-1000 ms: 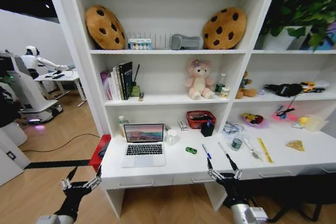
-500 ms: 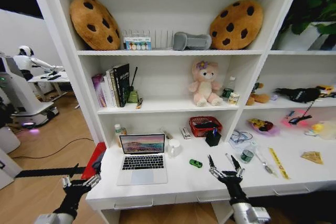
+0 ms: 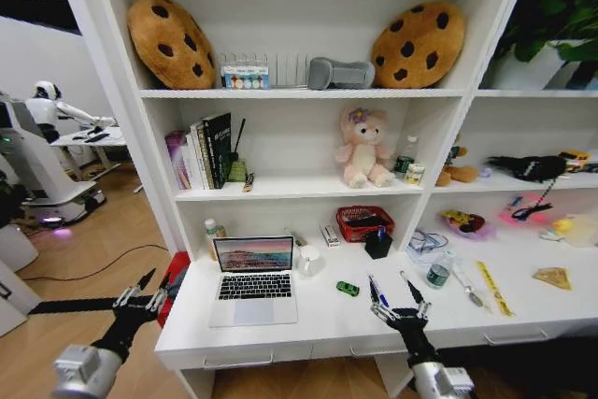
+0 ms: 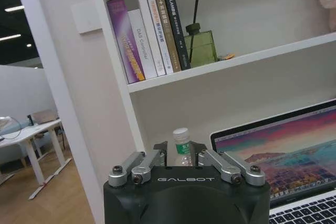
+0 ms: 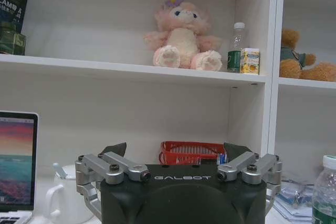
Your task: Organize the objects on the table.
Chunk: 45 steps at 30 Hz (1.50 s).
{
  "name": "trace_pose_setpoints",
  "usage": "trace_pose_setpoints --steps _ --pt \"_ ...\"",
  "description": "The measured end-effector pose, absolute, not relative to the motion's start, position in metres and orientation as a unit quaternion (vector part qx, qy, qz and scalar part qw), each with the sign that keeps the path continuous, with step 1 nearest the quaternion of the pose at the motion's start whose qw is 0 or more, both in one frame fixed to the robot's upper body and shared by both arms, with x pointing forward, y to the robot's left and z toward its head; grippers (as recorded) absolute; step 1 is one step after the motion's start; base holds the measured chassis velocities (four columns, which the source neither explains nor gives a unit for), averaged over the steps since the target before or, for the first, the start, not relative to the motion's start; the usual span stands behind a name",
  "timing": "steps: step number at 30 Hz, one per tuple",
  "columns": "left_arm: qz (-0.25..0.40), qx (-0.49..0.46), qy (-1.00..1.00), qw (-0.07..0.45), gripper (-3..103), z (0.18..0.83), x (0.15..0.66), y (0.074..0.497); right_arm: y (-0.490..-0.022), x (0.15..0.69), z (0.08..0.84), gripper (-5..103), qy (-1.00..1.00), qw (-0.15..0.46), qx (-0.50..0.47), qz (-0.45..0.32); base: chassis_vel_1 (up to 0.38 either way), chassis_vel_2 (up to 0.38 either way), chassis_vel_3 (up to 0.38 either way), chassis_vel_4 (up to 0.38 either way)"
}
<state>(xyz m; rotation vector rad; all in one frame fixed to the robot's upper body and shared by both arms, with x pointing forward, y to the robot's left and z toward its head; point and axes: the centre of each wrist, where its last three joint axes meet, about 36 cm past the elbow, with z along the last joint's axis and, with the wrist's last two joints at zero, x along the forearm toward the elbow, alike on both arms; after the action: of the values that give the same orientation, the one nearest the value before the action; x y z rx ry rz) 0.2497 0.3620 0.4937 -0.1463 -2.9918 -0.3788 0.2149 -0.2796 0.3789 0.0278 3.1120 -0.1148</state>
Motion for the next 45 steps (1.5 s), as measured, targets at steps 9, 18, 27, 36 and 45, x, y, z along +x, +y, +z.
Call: trace_pose_setpoints --steps 9,18,27,36,45 --pt "-0.181 -0.099 -0.977 0.059 0 0.512 0.329 0.402 -0.287 0.204 0.364 100 0.999 0.000 0.023 -0.044 0.000 0.000 0.000 0.000" --pt "-0.198 -0.150 -0.966 0.074 0 0.501 0.369 0.396 -0.286 0.192 0.350 100 0.998 -0.010 0.036 -0.051 0.000 0.000 0.000 0.000" --pt "-0.199 -0.198 -0.957 0.069 0 0.494 0.401 0.369 -0.277 0.179 0.339 100 0.997 -0.014 0.044 -0.054 0.000 0.000 0.000 0.000" --pt "-0.211 -0.254 -0.942 0.064 0 0.492 0.429 0.337 -0.275 0.156 0.326 100 0.997 -0.021 0.058 -0.056 0.000 0.000 0.000 0.000" --pt "-0.220 -0.293 -0.929 0.047 0 0.494 0.462 0.304 -0.276 0.144 0.313 100 0.996 -0.029 0.069 -0.054 0.000 0.000 0.000 0.000"
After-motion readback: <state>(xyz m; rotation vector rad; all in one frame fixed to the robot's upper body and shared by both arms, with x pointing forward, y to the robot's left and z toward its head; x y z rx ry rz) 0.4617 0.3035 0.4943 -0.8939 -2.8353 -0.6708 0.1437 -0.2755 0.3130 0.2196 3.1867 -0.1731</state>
